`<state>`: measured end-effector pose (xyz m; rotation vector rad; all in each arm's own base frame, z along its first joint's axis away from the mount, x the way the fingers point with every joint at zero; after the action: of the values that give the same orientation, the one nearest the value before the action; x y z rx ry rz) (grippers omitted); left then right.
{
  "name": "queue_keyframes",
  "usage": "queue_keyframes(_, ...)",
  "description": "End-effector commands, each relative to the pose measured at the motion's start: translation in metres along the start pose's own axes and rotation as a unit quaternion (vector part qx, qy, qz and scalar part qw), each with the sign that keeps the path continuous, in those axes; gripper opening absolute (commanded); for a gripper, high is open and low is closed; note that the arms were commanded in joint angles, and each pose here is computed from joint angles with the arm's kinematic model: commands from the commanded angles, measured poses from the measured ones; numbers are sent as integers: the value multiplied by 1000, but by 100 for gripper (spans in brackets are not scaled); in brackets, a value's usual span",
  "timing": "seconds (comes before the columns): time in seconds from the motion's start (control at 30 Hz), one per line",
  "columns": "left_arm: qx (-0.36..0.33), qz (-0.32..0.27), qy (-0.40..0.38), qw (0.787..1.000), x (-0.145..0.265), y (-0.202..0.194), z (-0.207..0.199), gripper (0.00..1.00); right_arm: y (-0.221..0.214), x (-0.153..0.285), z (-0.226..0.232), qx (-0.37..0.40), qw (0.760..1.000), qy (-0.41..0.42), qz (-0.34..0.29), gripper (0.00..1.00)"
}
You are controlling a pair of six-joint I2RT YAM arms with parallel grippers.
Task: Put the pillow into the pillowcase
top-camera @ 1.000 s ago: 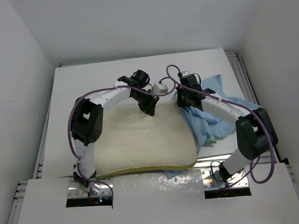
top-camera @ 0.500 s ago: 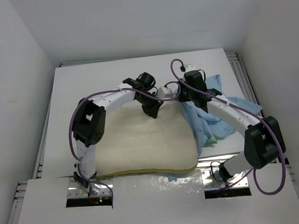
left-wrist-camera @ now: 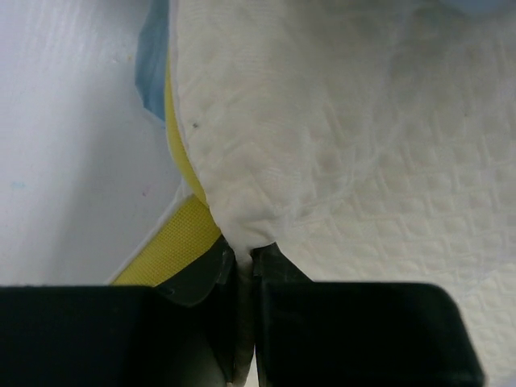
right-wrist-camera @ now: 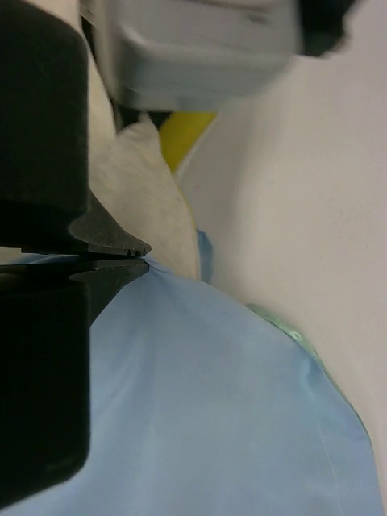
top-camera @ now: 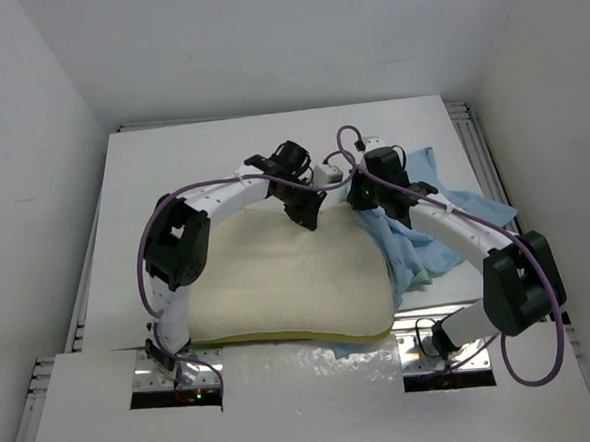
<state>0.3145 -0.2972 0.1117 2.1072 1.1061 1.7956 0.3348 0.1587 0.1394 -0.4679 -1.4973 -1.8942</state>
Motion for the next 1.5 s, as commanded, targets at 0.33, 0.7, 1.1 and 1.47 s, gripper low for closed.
queue_keyframes(0.33,174,-232,189,938,57,87,80,0,-41,66,10,-42,996,75,6,0)
queue_keyframes(0.7,270,-246,199,909,58,68,102,0,-46,60,39,-49,989,118,73,32)
queue_keyframes(1.1,269,-243,241,900,60,57,115,7,14,116,-11,-117,987,-100,-50,35)
queue_keyframes(1.47,85,-293,247,920,130,116,95,62,-38,92,-70,-260,943,-195,-72,48)
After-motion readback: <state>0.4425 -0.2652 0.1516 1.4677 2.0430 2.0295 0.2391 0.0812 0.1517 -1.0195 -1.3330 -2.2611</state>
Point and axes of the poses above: each gripper's point midway between its finger pads, its own x axis back along the fingers, its own z axis along the line the jaws close on, y = z × x, the point moved 4 cm from there along x, back along the fingers, and after that the axes turned 5 degrees about -x, right-handed, at the moved point
